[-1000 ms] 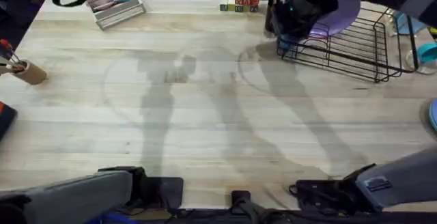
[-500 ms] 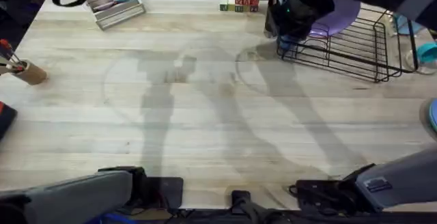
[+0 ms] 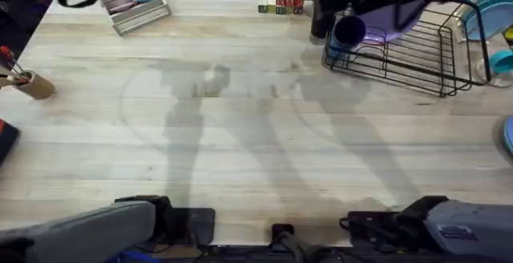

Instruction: Pick up the cup on the table and put them onto the rack.

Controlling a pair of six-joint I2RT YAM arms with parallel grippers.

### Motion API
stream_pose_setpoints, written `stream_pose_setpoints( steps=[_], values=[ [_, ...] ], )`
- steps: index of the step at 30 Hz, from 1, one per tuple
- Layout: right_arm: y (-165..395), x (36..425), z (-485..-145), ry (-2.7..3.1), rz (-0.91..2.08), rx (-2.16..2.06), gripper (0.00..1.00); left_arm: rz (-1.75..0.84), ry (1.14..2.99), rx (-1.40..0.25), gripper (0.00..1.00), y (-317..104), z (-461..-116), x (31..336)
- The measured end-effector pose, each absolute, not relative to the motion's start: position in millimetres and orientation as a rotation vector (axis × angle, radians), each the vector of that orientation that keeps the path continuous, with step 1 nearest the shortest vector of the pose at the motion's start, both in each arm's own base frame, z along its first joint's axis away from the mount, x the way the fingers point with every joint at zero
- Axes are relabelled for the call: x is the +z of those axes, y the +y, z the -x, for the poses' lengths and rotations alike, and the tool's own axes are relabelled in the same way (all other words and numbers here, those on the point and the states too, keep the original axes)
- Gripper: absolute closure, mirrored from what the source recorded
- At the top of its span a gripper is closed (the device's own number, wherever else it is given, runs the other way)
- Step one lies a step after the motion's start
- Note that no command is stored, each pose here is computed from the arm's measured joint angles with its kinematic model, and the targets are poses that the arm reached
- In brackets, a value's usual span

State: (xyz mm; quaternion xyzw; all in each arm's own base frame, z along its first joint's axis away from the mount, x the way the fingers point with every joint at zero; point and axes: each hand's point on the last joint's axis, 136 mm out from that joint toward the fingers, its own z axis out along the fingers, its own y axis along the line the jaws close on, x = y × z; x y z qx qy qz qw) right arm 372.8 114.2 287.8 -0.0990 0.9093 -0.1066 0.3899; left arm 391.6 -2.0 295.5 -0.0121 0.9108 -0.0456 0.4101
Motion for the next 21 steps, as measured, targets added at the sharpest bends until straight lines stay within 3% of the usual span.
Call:
stream_pose_setpoints(
  steps=[11, 21],
  values=[
    [37.6, 335.3, -332.9, 2.254, -0.062, -0.263, 0.006, 0.067, 2.144, -0.017, 0.007, 11.1, -359.6, 348.9],
    [7.8, 364.8, -306.8, 2.168, -0.177, -0.252, 0.006, 0.076, 2.177, -0.002, 0.007, 12.8, -346.2, 345.2]
  ],
)
